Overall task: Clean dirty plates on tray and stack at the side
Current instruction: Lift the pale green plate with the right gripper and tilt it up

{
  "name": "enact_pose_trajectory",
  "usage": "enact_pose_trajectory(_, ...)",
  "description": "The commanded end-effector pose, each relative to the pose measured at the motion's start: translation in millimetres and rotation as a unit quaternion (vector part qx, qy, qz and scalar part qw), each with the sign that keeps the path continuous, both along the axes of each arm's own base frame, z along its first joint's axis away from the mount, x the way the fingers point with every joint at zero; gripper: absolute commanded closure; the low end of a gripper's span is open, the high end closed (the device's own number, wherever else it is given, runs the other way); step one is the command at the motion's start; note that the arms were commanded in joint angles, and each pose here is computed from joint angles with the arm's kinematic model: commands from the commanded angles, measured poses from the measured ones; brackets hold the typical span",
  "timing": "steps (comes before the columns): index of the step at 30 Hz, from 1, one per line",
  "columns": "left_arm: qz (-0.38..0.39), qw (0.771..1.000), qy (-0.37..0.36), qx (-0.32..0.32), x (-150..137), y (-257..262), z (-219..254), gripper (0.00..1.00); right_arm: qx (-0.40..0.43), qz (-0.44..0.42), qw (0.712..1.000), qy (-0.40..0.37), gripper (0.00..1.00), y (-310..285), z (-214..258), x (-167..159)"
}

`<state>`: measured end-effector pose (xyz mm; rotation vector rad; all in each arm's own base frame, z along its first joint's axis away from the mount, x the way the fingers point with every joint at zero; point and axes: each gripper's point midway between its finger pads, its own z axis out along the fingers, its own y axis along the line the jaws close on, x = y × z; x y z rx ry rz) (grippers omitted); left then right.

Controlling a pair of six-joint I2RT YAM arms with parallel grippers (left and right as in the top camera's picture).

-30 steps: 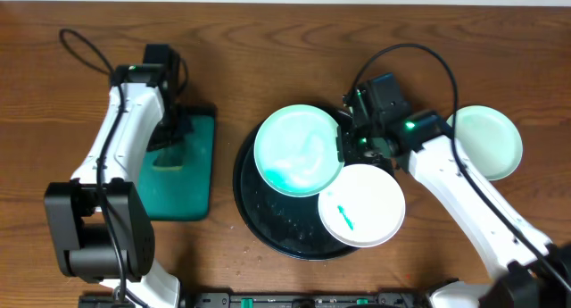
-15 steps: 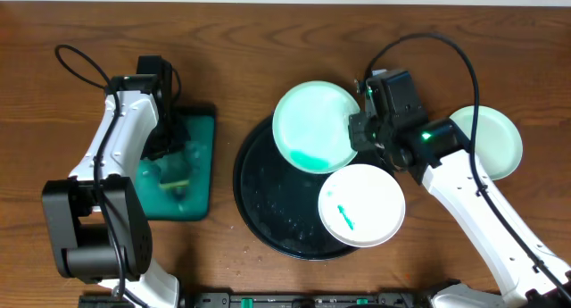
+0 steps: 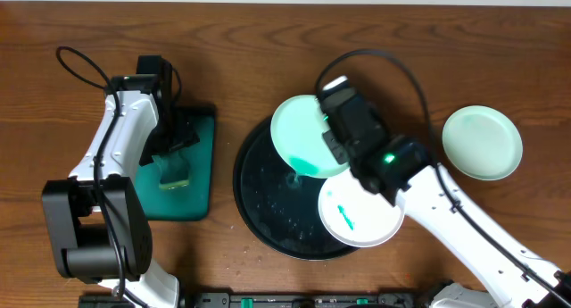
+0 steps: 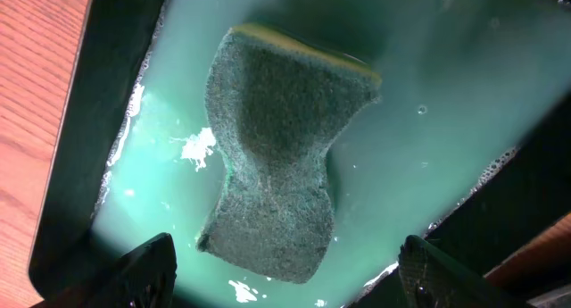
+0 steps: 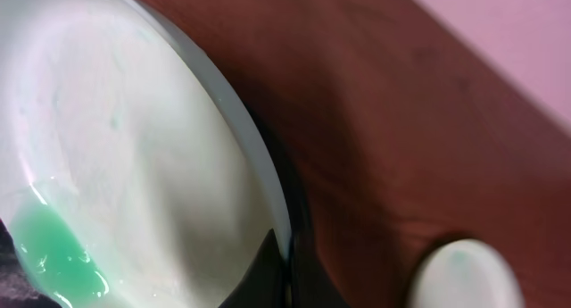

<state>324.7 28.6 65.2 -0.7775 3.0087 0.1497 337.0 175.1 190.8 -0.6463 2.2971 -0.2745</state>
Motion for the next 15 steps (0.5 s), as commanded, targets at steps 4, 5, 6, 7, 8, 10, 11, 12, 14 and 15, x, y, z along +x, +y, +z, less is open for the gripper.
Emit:
enact_pose_trajectory(4,0.002,1.000,0.003,-0.005,-1,-1,-1,0.19,-0.176,0.001,0.978,-0.112,0.99,-4,43,-5)
enact_pose_trajectory(5,0.002,1.000,0.003,-0.005,-1,-1,-1,0.19,-0.196,0.008,0.973,-0.119,0.99,-1,46,-7)
enact_pose_trajectory(6,0.002,1.000,0.003,-0.005,-1,-1,-1,0.19,-0.223,0.018,0.966,-0.130,0.99,3,50,-11)
enact_pose_trajectory(7,0.002,1.000,0.003,-0.005,-1,-1,-1,0.19,-0.243,0.020,0.959,-0.146,0.99,7,57,-16)
enact_pose_trajectory(8,0.002,1.000,0.003,-0.005,-1,-1,-1,0.19,-0.256,0.019,0.954,-0.156,0.99,8,61,-18)
enact_pose_trajectory(10,0.002,1.000,0.003,-0.005,-1,-1,-1,0.19,-0.279,0.022,0.945,-0.168,0.99,10,68,-22)
enact_pose_trajectory(11,0.002,1.000,0.003,-0.005,-1,-1,-1,0.19,-0.291,0.025,0.941,-0.173,0.99,11,70,-24)
enact_pose_trajectory(12,0.002,1.000,0.003,-0.005,-1,-1,-1,0.19,-0.305,0.026,0.935,-0.181,0.99,13,74,-27)
enact_pose_trajectory(14,0.002,1.000,0.003,-0.005,-1,-1,-1,0.19,-0.333,0.026,0.922,-0.197,0.99,15,83,-34)
enact_pose_trajectory(15,0.002,1.000,0.003,-0.005,-1,-1,-1,0.19,-0.346,0.028,0.916,-0.203,0.99,16,87,-37)
